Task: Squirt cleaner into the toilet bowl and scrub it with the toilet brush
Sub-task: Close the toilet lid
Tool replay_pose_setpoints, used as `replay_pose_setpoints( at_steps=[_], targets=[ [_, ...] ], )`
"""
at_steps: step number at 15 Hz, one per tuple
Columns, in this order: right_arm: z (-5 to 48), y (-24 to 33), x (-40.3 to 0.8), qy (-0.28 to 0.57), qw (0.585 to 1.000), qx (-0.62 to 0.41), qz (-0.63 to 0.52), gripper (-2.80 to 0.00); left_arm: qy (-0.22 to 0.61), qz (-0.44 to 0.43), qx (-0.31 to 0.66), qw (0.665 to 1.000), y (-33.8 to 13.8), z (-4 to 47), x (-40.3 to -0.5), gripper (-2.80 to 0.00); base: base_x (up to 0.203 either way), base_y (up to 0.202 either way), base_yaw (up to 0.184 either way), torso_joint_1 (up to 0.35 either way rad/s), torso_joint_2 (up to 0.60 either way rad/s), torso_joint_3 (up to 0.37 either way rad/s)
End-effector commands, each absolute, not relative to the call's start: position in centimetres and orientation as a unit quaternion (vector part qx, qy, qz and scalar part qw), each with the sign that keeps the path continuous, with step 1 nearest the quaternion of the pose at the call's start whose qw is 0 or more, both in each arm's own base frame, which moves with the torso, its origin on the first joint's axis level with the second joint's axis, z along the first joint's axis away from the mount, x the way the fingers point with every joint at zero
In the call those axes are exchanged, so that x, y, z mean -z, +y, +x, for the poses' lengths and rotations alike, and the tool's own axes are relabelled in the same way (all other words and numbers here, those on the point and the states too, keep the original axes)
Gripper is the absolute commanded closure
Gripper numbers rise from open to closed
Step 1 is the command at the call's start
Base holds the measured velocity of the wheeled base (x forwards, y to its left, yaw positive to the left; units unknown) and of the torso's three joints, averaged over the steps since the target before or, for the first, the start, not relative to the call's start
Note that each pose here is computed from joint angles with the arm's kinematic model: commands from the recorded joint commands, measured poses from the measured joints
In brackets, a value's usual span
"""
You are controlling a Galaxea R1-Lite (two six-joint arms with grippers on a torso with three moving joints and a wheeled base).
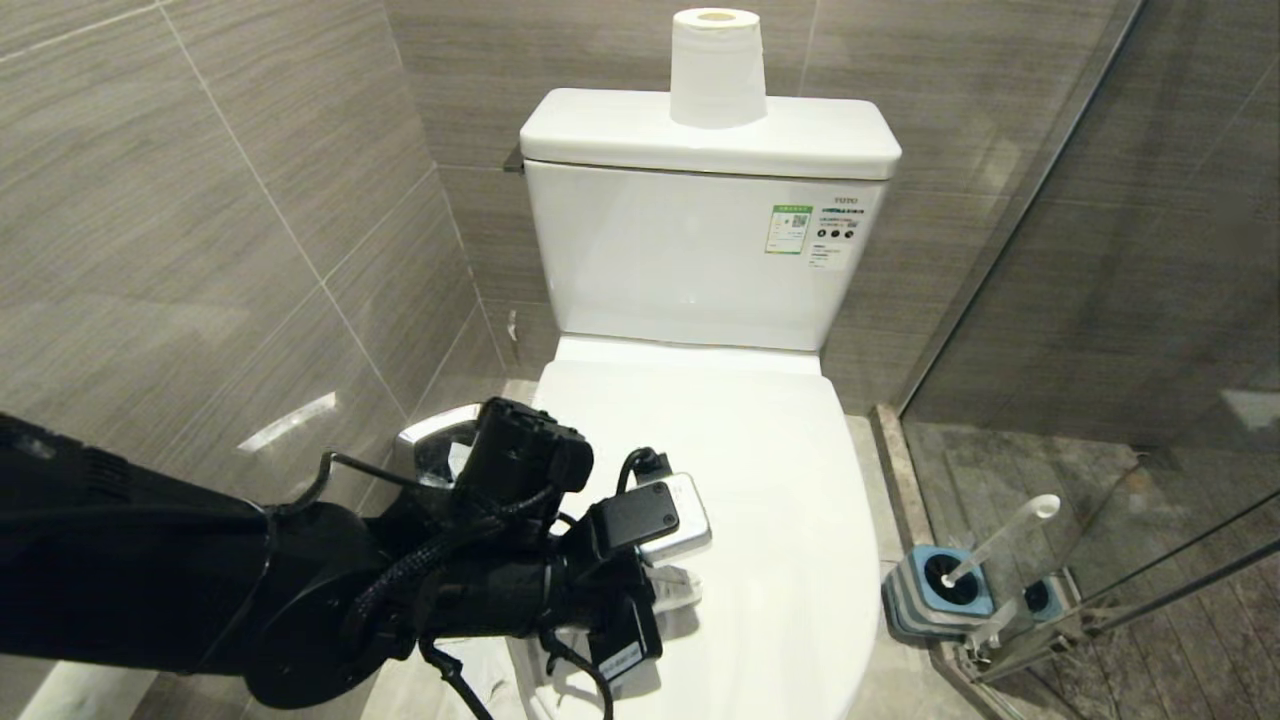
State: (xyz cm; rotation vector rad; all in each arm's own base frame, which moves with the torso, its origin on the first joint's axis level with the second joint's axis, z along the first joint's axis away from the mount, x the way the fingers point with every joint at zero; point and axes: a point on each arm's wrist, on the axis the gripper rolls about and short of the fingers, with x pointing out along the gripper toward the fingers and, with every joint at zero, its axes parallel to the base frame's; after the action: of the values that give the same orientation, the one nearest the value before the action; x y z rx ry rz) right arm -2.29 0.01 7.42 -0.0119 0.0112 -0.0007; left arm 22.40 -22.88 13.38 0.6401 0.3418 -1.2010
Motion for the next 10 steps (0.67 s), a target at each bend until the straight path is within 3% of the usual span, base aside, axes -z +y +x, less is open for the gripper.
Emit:
replay_pose_setpoints(
  at_steps=[1, 6, 10],
  targets=[
    [-2.3, 0.0, -7.4, 0.006, 1.0, 0.0, -0.006, 0.0, 0.157, 0.3, 0.56, 0.756, -22.9, 21.9, -13.2, 0.0, 0.0, 0.0, 0.0, 0.0, 0.0, 0.0],
    [-2.3, 0.0, -7.4, 0.006, 1.0, 0.0, -0.006, 0.0, 0.179, 0.329, 0.568, 0.733, -22.0, 20.9, -13.5, 0.0, 0.0, 0.0, 0.0, 0.0, 0.0, 0.0],
    [-2.3, 0.0, -7.4, 0.006, 1.0, 0.0, -0.006, 0.0, 0.186, 0.397, 0.572, 0.693, -22.2, 21.1, -11.7, 0.0, 0.0, 0.0, 0.0, 0.0, 0.0, 0.0]
  ],
)
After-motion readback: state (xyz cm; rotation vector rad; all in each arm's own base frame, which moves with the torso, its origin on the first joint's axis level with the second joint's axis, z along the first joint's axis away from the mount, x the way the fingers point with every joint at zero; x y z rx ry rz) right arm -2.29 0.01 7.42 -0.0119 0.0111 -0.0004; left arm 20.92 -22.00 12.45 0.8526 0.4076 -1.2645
